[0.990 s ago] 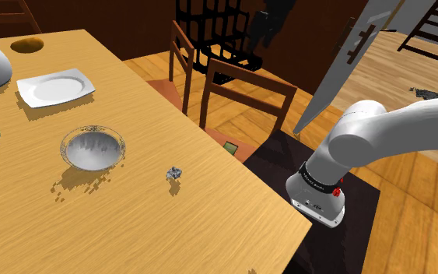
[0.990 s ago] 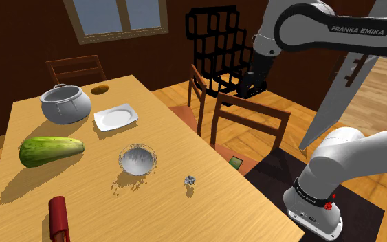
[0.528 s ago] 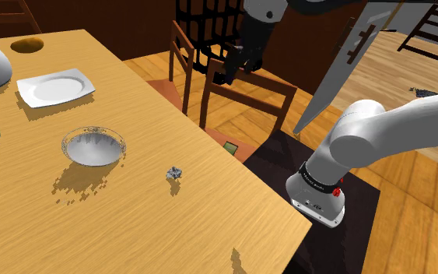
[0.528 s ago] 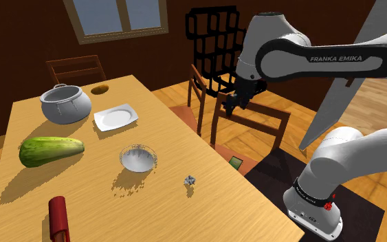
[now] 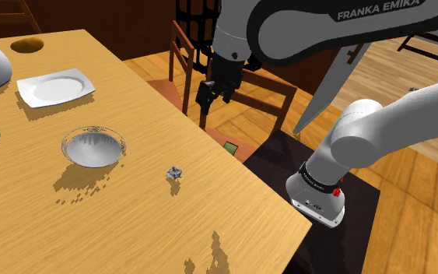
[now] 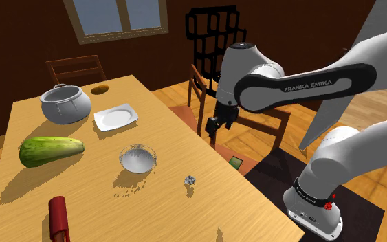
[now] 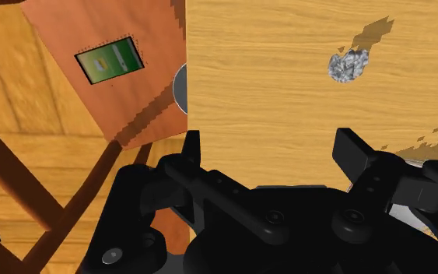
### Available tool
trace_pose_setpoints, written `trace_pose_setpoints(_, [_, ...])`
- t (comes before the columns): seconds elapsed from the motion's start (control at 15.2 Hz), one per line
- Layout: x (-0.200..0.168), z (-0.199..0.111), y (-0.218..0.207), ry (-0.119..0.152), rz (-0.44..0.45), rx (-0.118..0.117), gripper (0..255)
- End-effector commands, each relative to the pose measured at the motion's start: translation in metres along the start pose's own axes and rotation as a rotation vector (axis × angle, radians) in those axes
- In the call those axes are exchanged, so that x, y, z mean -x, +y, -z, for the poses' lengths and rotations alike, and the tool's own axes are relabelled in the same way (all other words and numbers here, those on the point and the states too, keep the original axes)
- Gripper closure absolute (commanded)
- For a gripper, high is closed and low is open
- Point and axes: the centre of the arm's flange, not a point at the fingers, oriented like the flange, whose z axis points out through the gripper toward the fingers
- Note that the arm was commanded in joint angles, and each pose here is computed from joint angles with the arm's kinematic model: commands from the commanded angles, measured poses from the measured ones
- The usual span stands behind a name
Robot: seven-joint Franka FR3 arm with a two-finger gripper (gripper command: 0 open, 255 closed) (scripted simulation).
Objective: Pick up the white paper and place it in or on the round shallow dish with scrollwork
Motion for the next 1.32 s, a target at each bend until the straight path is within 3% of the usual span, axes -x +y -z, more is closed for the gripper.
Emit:
trace_pose_setpoints(0.0, [0.000, -0.021, -0.020, -0.006, -0.011, 0.000, 0])
trace_pose_setpoints(0.86, [-0.004, -0.142, -0.143, -0.047, -0.077, 0.010, 0])
trace_pose_setpoints(1.25, [-0.003, -0.171, -0.145, -0.048, -0.079, 0.011, 0])
